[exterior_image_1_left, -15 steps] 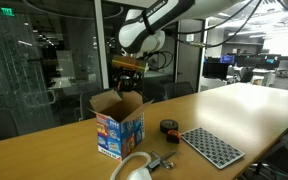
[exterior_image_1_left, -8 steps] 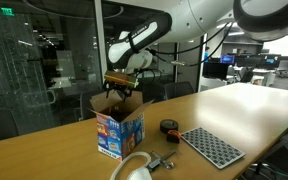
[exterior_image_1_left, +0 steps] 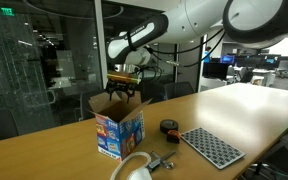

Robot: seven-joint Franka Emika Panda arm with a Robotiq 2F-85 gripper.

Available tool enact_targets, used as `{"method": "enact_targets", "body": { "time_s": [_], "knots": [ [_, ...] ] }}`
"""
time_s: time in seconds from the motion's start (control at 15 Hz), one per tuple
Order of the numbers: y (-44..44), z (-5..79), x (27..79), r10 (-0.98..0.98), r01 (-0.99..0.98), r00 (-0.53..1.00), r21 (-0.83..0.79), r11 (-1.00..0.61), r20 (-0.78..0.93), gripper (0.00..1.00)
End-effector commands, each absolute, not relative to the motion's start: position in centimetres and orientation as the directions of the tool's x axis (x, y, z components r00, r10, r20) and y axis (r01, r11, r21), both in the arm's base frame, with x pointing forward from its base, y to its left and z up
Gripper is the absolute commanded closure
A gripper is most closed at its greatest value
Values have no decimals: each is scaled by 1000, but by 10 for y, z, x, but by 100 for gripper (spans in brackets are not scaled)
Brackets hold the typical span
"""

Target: Put the measuring tape closest to you in the box

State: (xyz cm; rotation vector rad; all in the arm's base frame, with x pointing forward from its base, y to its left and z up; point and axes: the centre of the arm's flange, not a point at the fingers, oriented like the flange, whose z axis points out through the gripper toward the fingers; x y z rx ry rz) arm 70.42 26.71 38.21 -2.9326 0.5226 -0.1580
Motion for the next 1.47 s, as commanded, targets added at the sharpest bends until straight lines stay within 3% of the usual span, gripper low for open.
{"method": "enact_targets", "body": {
  "time_s": [0.0,0.33,0.73,0.93,1.4],
  "knots": [
    [248,444,685,-267,-266,961,-25,-964,65,0],
    [197,517,613,-238,-254,964,137,-957,122,0],
    [150,550,527,-244,-280,948,175,-944,202,0],
    [136,544,488,-266,-299,947,184,-936,183,0],
    [111,463,394,-565,-562,824,195,-804,43,0]
  ]
}}
